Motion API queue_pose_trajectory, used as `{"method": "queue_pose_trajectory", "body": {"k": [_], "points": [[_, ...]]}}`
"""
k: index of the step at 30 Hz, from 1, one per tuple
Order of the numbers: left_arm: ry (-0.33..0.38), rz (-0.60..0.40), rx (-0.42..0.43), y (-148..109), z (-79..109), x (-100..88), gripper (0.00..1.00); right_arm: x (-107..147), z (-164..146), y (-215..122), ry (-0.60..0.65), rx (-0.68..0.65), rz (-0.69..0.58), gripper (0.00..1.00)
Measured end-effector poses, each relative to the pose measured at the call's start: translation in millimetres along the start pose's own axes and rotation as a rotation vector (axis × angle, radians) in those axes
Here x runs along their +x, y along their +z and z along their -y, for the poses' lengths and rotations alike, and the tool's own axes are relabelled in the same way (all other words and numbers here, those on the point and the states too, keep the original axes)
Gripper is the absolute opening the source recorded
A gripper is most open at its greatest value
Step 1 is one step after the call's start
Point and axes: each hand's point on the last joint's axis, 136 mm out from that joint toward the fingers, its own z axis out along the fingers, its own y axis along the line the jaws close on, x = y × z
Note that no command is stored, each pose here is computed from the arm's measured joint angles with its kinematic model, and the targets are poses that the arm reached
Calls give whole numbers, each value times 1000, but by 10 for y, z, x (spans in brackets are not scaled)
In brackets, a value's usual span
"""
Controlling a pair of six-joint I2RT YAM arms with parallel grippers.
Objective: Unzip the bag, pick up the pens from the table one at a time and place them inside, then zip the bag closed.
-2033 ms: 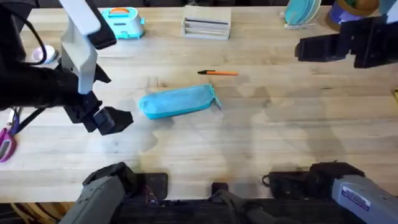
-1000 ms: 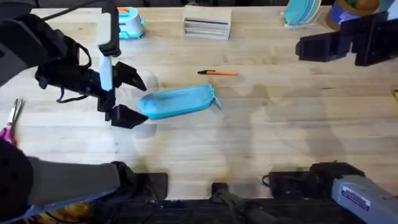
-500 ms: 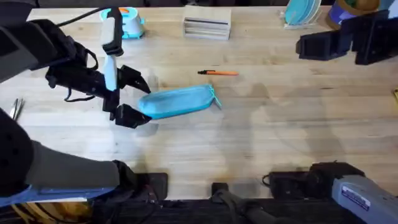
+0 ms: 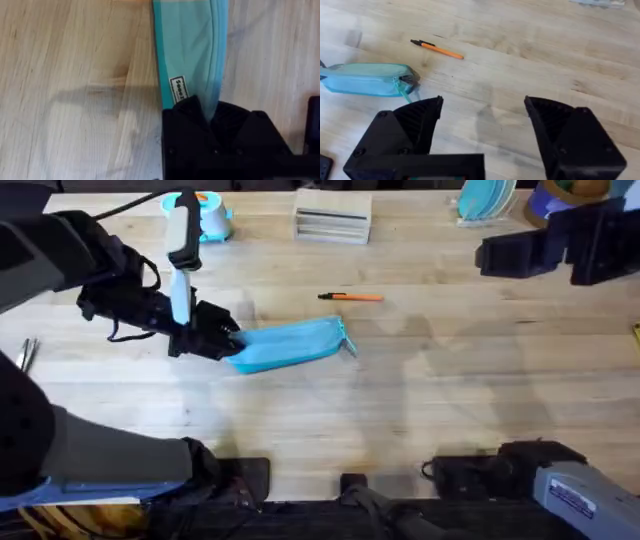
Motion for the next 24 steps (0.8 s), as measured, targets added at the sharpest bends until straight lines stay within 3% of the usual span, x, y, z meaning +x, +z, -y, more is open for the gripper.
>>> {"method": "queue_pose_trajectory", "body": {"k": [3,7,15,24], "points": [[0,0,0,0,0,0,42,-3,-51,3,16,-30,1,996],[0,0,0,0,1,-1,40,36,-274,97,35,-178,-45,996],[-5,1,6,0,16,-2,40,345,-876,529,63,-484,-313,996],[-5,1,6,0,15,-2,41,687,-1400,911,-14,-621,-529,997]]}}
